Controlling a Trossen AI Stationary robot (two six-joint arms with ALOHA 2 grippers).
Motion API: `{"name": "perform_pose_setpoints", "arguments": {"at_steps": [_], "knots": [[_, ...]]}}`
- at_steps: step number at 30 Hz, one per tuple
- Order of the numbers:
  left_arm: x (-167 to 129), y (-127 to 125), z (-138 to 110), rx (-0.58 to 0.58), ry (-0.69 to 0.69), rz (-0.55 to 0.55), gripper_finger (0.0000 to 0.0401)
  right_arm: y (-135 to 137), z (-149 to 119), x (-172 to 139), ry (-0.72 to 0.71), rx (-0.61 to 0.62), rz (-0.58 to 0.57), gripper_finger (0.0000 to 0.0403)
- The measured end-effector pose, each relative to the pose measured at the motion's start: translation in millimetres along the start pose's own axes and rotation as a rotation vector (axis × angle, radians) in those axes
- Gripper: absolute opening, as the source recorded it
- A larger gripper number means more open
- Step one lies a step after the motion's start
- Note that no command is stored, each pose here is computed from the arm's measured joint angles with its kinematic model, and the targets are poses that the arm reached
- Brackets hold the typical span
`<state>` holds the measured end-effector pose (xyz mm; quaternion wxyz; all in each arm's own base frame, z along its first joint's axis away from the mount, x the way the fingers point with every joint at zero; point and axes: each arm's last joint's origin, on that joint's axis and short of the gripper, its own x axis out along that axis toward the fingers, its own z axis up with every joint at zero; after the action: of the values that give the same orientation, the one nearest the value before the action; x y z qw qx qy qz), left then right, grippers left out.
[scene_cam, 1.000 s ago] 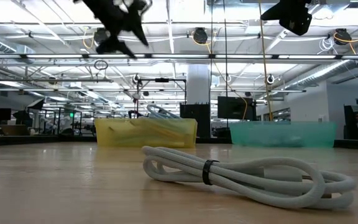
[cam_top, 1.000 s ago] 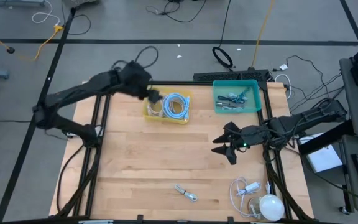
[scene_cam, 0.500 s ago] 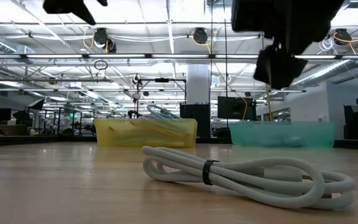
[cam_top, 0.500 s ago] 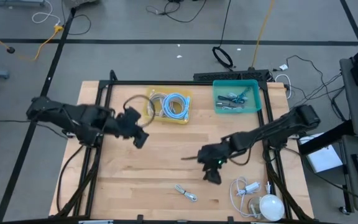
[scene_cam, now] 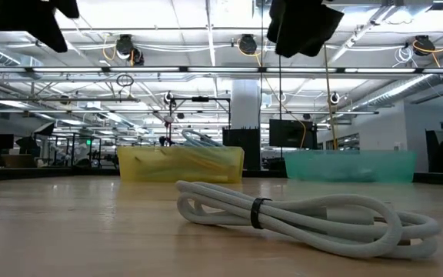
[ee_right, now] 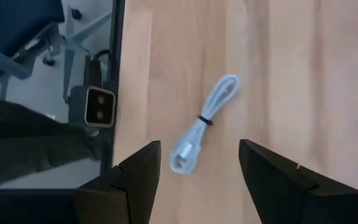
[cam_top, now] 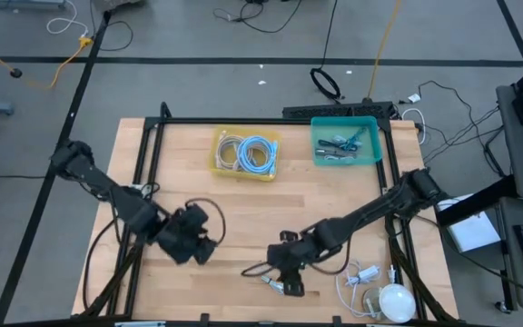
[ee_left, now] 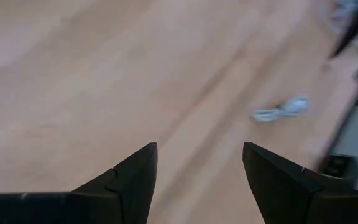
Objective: Pick & Place USB Port
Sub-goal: Put the white charger cable into the green bin
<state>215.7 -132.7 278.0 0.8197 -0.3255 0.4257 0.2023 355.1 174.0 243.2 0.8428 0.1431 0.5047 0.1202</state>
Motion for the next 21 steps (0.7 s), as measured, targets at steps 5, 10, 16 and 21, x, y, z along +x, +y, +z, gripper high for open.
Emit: {"name": "perform_pose_setpoints", "arguments": {"at_steps": [5,10,16,21], "knots": [[6,-18,-34,-0.016,-0.027,-0.068,0.0241,15,-11,32,0.038,0.039,-0.031,0.0209],[10,-31,-60,-0.061,-0.057,-0.116,0.0241,21,-23,56,0.059,0.073,-0.076,0.0209],[13,-38,-79,-0.093,-0.045,-0.154,0.0241,26,-23,66,-0.049,0.061,-0.149,0.0209],[9,-40,-88,-0.126,-0.027,-0.175,0.0241,23,-19,77,-0.102,0.063,-0.159,0.0209]]}}
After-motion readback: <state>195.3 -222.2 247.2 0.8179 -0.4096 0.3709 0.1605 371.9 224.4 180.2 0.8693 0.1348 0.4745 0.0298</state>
